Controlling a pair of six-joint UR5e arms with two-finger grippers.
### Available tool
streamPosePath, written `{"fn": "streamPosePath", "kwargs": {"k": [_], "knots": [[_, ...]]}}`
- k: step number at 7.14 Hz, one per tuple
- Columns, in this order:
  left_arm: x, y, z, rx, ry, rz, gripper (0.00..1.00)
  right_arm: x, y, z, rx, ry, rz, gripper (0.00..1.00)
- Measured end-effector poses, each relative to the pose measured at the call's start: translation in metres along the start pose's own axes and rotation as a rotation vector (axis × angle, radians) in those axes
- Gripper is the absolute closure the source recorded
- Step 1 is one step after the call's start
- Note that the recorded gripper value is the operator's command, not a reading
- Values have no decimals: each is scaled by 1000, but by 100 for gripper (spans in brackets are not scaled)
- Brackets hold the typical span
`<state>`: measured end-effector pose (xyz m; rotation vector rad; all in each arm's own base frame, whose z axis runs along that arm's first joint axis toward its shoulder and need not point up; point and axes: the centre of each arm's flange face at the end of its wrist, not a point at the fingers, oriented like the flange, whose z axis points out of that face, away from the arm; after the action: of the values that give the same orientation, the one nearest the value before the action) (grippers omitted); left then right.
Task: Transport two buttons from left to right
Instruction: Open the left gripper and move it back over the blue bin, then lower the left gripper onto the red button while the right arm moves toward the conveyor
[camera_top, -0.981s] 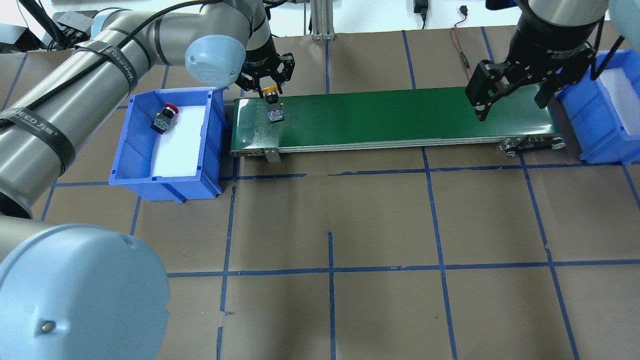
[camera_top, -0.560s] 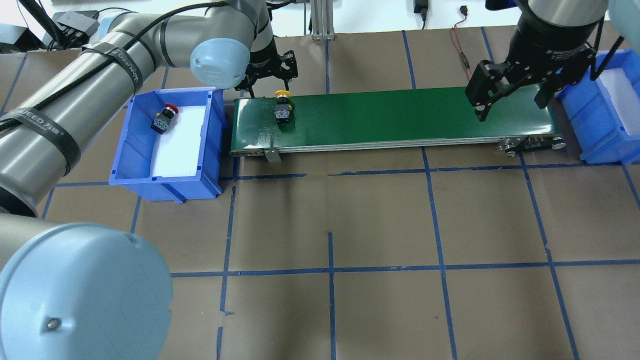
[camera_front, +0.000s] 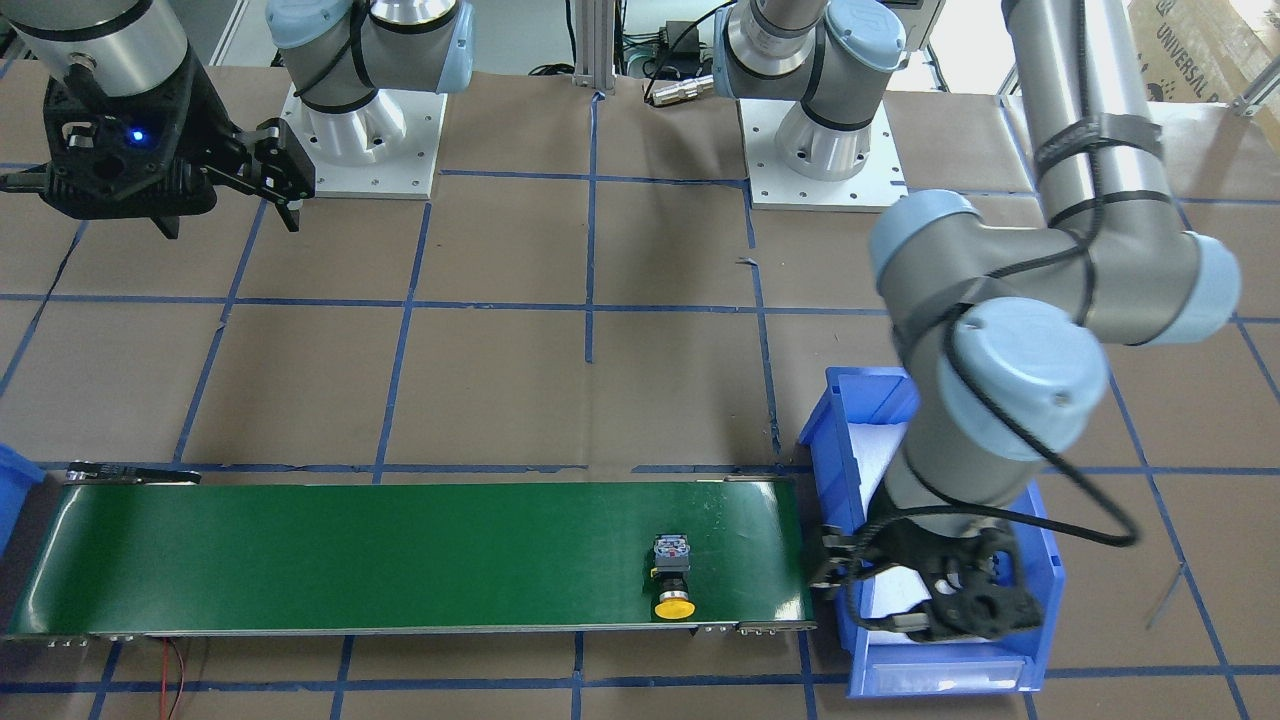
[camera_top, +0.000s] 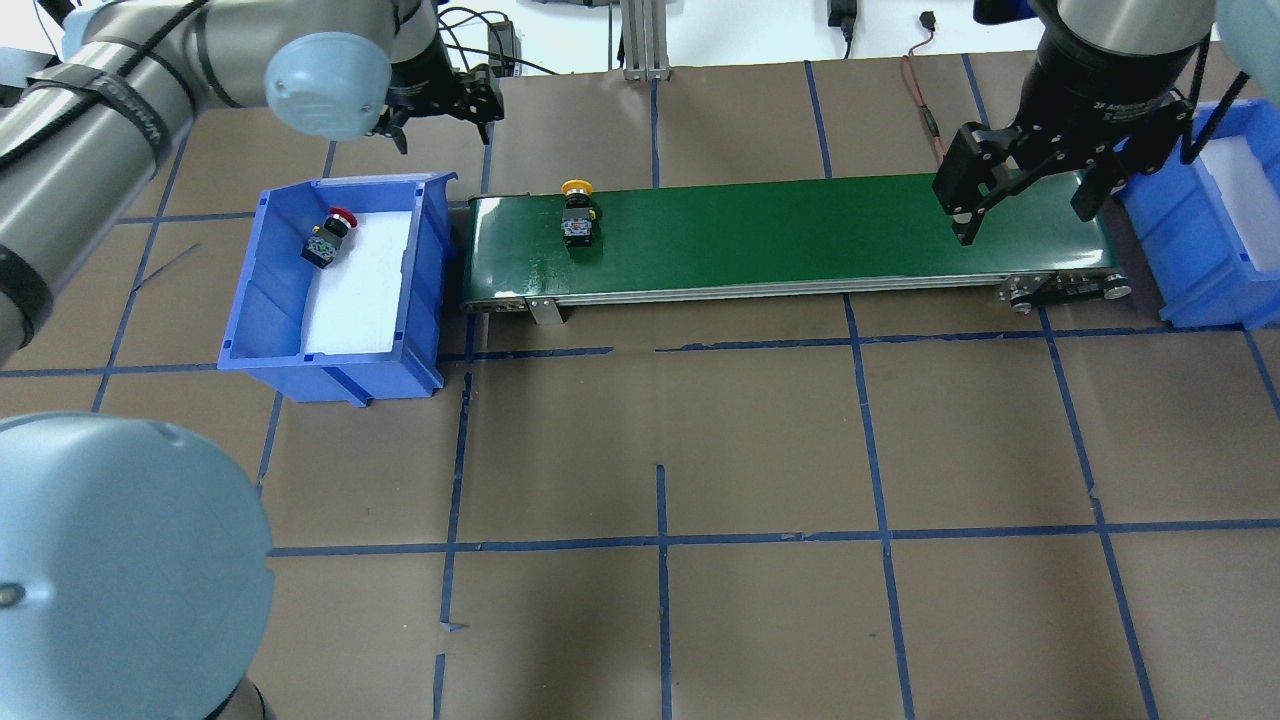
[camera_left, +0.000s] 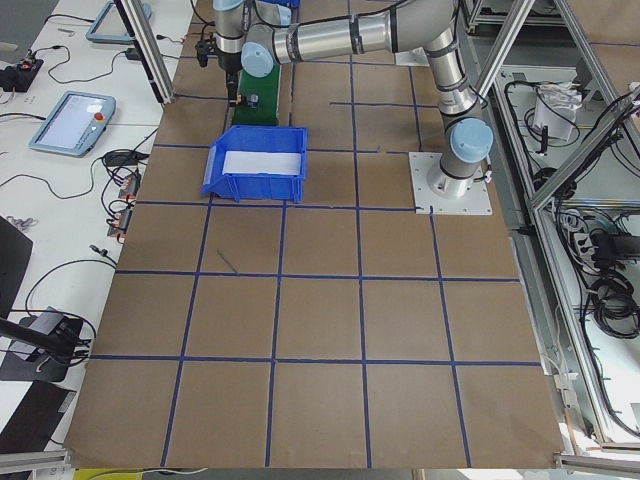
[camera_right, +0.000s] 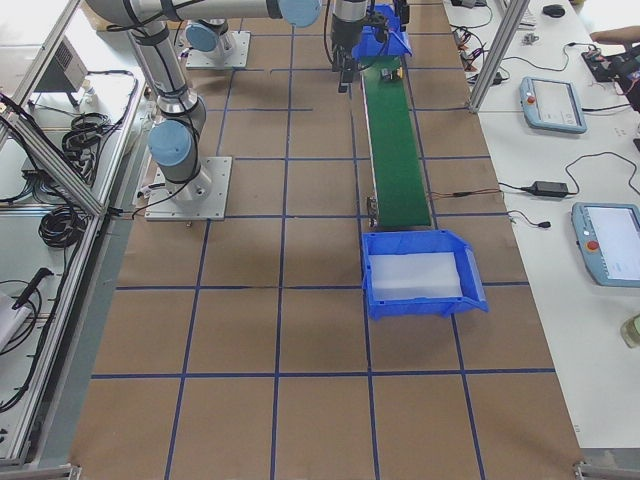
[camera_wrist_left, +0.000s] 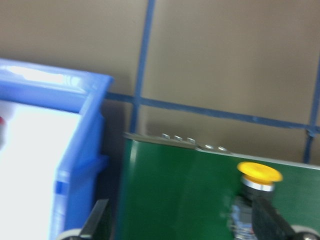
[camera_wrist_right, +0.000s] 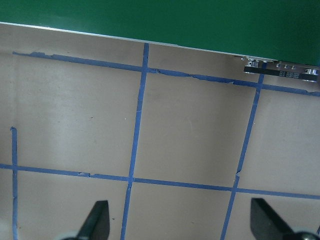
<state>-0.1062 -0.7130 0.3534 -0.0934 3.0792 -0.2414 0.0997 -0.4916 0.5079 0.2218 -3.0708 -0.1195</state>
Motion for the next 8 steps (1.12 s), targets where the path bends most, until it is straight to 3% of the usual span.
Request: {"fn": "streamPosePath", "kwargs": {"k": [1,3,5,8], "knots": [[-52,-9,7,-7,-8,59,0,0,1,0,1,-2,1,0],[-95,-15,32,-25,-16,129,11,-1,0,2,4,-3,20,0],[-100,-18,61,-43,-16,196,19,-1,0,1,8,-7,131,0],[-99,-21,95,-52,-10,266,20,-1,-1,4,1,-1,173,0]]}}
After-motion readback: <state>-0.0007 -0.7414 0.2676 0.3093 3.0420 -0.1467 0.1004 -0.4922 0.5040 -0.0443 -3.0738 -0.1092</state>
